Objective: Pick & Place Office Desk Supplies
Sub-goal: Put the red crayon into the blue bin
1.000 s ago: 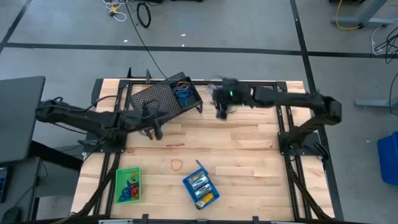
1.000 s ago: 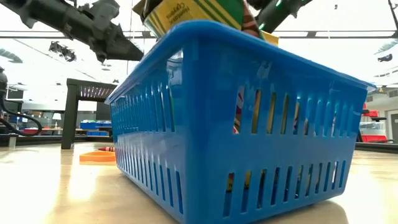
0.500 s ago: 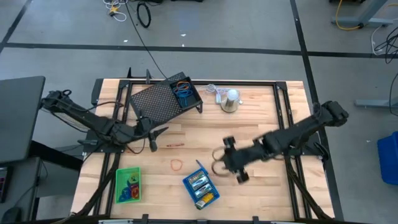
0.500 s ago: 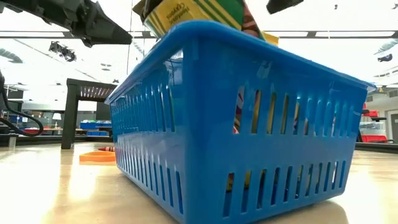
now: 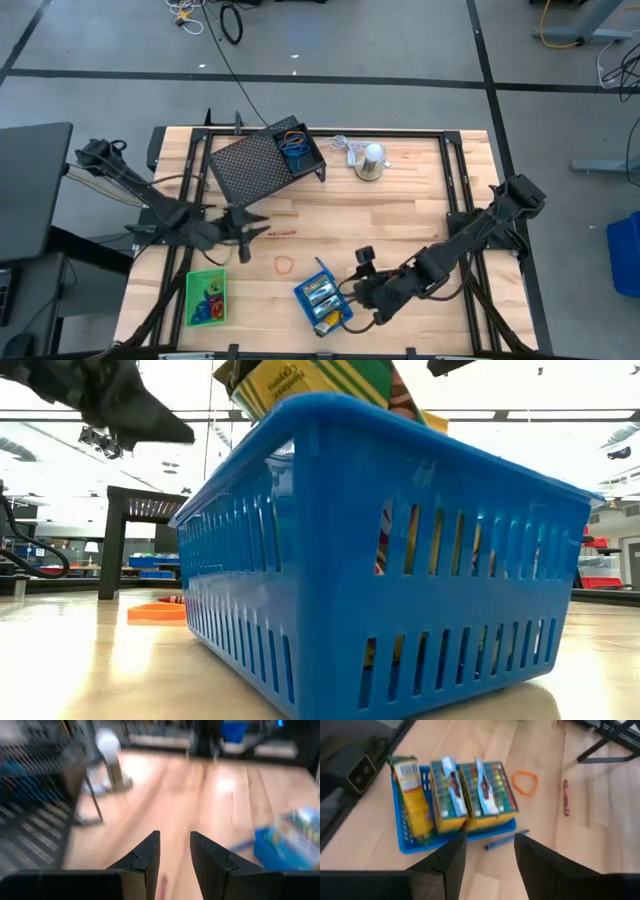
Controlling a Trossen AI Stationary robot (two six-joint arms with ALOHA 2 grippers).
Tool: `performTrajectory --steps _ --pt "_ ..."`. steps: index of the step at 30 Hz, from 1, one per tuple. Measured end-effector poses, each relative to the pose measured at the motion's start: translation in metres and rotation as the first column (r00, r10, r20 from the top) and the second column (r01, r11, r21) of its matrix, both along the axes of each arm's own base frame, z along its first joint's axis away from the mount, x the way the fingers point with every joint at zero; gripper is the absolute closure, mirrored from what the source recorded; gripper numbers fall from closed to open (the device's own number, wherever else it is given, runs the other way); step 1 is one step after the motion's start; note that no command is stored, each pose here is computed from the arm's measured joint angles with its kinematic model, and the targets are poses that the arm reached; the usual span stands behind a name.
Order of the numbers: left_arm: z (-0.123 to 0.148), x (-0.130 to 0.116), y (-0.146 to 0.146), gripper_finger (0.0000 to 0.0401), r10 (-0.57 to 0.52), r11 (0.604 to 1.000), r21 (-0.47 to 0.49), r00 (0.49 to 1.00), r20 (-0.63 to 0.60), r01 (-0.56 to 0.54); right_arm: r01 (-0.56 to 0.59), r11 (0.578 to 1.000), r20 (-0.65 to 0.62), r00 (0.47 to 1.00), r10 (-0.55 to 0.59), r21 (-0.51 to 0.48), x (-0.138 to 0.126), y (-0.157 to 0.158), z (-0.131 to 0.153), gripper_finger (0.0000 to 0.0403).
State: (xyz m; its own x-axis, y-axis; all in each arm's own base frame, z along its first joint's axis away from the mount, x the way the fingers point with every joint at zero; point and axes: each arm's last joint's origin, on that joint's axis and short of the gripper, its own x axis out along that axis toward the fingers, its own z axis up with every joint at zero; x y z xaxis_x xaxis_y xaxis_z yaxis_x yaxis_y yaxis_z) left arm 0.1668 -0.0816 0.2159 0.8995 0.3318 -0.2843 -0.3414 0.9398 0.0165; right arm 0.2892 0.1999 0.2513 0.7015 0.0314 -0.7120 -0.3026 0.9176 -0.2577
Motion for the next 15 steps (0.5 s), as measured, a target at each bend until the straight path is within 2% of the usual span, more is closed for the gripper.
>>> performTrajectory --steps 4,7,15 --pt "-0.019 0.017 -0.002 0.0286 -0.060 0.997 -0.054 0.991 -0.118 0.054 0.005 0.998 -0.024 1.000 -0.007 -0.063 -0.001 -0.002 0.014 0.0229" --pt "-0.029 0.031 0.000 0.0286 -0.082 0.996 -0.066 0.966 -0.245 0.068 0.017 0.994 -0.043 0.999 -0.022 -0.111 -0.003 -0.005 0.024 0.0229" --pt "-0.044 0.072 0.013 0.0286 -0.123 0.990 -0.123 0.828 -0.547 0.066 0.029 0.986 -0.123 0.991 -0.050 -0.164 -0.010 -0.010 0.028 0.0229"
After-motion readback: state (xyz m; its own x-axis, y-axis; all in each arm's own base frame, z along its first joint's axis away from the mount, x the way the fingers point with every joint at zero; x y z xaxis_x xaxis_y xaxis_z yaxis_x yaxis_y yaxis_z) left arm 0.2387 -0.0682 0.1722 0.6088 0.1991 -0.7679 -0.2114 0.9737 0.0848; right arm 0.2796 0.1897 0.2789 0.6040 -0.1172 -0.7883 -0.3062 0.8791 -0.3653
